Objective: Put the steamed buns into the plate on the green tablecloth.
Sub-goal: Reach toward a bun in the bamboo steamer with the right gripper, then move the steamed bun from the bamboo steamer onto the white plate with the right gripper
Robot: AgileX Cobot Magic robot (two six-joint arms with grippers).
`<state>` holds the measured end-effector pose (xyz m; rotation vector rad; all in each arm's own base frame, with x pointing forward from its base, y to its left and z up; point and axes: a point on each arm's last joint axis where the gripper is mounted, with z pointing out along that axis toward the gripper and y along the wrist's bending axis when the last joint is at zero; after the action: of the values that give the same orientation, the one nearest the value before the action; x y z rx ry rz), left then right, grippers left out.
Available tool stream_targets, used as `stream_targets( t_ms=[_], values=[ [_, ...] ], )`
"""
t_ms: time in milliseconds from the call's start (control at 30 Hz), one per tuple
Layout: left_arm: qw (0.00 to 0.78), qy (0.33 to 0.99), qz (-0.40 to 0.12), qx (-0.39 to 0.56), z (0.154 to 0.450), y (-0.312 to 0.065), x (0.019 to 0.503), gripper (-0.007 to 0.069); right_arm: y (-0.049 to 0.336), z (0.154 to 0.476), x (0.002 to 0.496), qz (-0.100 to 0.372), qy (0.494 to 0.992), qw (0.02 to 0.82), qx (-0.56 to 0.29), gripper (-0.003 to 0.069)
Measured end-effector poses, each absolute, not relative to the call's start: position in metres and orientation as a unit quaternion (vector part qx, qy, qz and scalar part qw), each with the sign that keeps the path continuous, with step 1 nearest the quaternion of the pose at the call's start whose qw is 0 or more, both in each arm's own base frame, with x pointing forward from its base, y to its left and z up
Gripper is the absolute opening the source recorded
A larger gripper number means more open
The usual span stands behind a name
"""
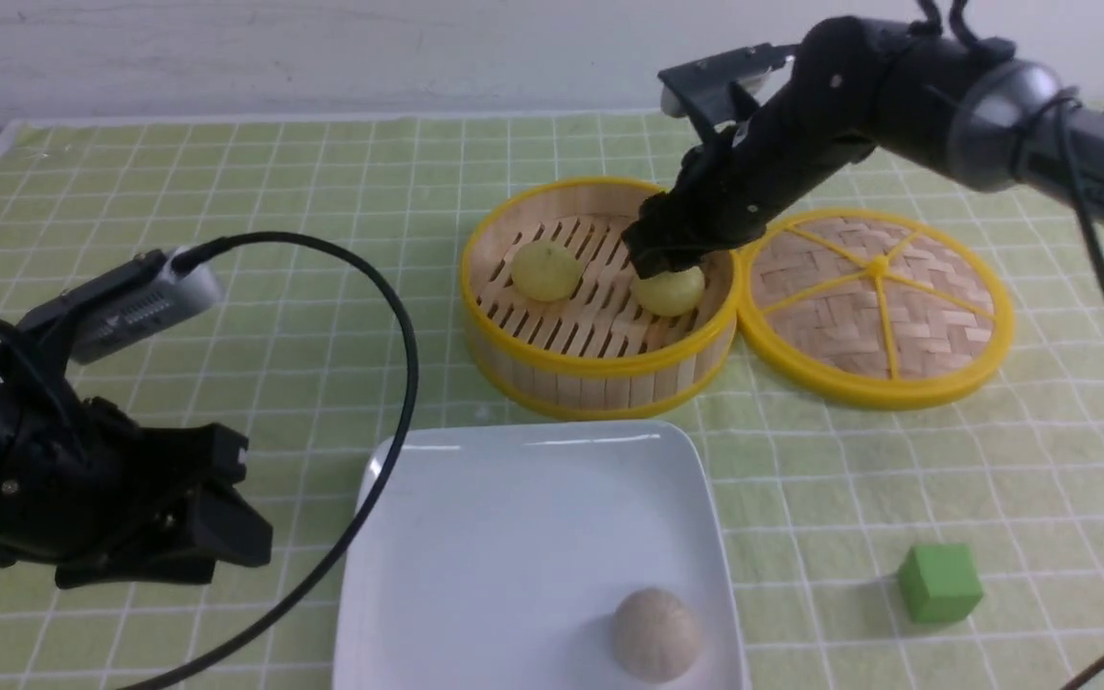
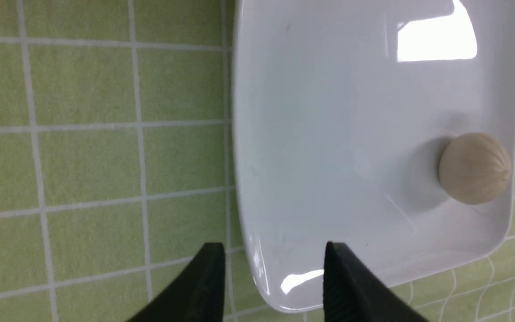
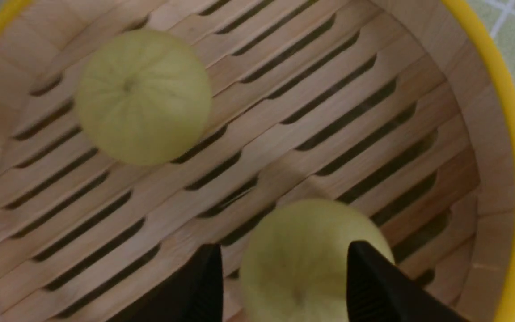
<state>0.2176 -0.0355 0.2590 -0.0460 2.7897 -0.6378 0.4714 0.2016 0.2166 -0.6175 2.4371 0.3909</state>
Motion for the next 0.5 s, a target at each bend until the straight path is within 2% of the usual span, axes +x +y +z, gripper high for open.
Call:
stream_targets(
  t_ms=[133, 200, 300, 400, 433, 467, 500],
  values=[
    [0.142, 0.965, -0.22, -0.017, 0.259, -0.035, 0.218, 0.034, 0.203, 0.2, 0.478, 0.14, 0.918, 0.29, -0.233, 0.0324],
    [0.146, 0.965, -0.219, -0.018, 0.259, -0.035, 0.219, 0.034, 0.204, 0.203, 0.478, 0.141, 0.917, 0.291, -0.235, 0.0177],
    [0.152, 0.964, -0.217, -0.019, 0.259, -0.035, 0.22, 0.034, 0.204, 0.218, 0.469, 0.147, 0.92, 0.268, -0.246, 0.0027],
    [0.157, 0.963, -0.216, -0.021, 0.26, -0.034, 0.221, 0.034, 0.202, 0.254, 0.442, 0.168, 0.925, 0.211, -0.266, 0.0011],
    [0.158, 0.963, -0.216, -0.021, 0.26, -0.034, 0.221, 0.034, 0.202, 0.254, 0.442, 0.17, 0.925, 0.211, -0.265, 0.0011],
    [0.162, 0.963, -0.215, -0.022, 0.26, -0.034, 0.222, 0.034, 0.199, 0.286, 0.422, 0.189, 0.923, 0.191, -0.277, 0.0011],
    [0.165, 0.962, -0.214, -0.023, 0.26, -0.034, 0.222, 0.034, 0.197, 0.303, 0.411, 0.198, 0.919, 0.189, -0.283, 0.0011]
  ],
)
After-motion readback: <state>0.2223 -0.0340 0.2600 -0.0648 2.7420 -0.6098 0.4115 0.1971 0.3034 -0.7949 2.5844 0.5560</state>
